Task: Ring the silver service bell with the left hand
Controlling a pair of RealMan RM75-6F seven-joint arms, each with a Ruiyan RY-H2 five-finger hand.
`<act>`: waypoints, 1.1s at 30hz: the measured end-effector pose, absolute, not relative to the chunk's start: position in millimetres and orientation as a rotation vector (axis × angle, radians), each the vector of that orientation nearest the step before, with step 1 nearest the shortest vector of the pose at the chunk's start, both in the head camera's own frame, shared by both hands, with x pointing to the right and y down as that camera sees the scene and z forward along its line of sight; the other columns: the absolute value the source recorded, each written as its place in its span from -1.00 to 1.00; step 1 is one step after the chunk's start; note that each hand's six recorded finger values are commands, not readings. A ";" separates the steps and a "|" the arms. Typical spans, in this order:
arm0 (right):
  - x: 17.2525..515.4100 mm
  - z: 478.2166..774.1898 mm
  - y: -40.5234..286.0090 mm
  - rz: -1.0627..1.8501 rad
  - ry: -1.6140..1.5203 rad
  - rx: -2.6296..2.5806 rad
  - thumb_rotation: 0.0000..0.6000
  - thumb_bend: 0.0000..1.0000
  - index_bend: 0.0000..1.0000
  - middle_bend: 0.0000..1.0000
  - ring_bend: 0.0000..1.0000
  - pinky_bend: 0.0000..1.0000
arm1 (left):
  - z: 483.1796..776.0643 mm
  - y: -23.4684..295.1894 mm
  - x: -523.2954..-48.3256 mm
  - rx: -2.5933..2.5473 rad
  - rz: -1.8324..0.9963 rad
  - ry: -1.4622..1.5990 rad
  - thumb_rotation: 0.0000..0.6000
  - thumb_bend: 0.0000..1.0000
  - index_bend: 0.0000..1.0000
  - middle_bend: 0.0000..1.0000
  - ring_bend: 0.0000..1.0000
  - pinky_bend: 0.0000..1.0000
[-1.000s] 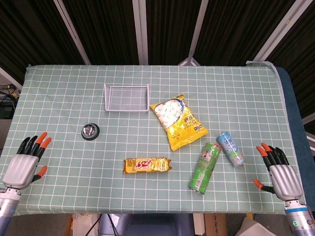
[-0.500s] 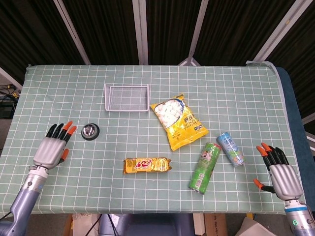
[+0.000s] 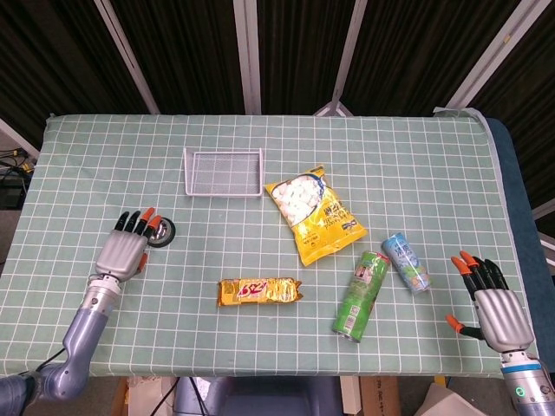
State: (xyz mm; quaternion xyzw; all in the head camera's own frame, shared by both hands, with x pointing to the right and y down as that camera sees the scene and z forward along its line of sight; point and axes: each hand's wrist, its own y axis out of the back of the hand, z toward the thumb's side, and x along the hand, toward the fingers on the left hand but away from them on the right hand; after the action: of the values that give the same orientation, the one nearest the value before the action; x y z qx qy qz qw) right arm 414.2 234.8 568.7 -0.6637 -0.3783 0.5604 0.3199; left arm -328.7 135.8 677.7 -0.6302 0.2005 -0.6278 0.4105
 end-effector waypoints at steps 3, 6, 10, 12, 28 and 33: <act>414.0 568.6 235.0 1.471 -0.995 -1.745 1.00 -0.51 -1.00 -1.00 -1.00 -1.00 | 684.3 136.7 -327.6 -1.588 -1.593 0.493 1.00 0.25 -1.00 -1.00 -1.00 -1.00; 414.6 568.5 235.0 1.474 -0.998 -1.743 1.00 -0.51 -1.00 -1.00 -1.00 -1.00 | 690.6 139.1 -328.2 -1.589 -1.606 0.479 1.00 0.25 -1.00 -1.00 -1.00 -1.00; 414.6 568.4 235.2 1.474 -0.998 -1.744 1.00 -0.51 -1.00 -1.00 -1.00 -1.00 | 698.6 143.2 -334.6 -1.578 -1.632 0.463 1.00 0.25 -1.00 -1.00 -1.00 -1.00; 414.5 568.6 235.3 1.475 -0.998 -1.744 1.00 -0.51 -1.00 -1.00 -1.00 -1.00 | 701.7 144.9 -338.9 -1.574 -1.646 0.460 1.00 0.25 -1.00 -1.00 -1.00 -1.00; 414.3 568.6 235.5 1.477 -1.002 -1.744 1.00 -0.51 -1.00 -1.00 -1.00 -1.00 | 713.3 149.6 -347.2 -1.575 -1.673 0.451 1.00 0.25 -1.00 -1.00 -1.00 -1.00; 414.6 568.3 235.2 1.477 -1.005 -1.744 1.00 -0.51 -1.00 -1.00 -1.00 -1.00 | 705.5 142.7 -343.4 -1.572 -1.647 0.488 1.00 0.25 -1.00 -1.00 -1.00 -1.00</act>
State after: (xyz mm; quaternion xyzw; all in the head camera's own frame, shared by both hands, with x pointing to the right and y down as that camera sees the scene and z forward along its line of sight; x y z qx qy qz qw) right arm 414.6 235.2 568.3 -0.6626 -0.3817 0.5610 0.3170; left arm -343.4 142.7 705.5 -0.6201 0.1925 -0.6497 0.3954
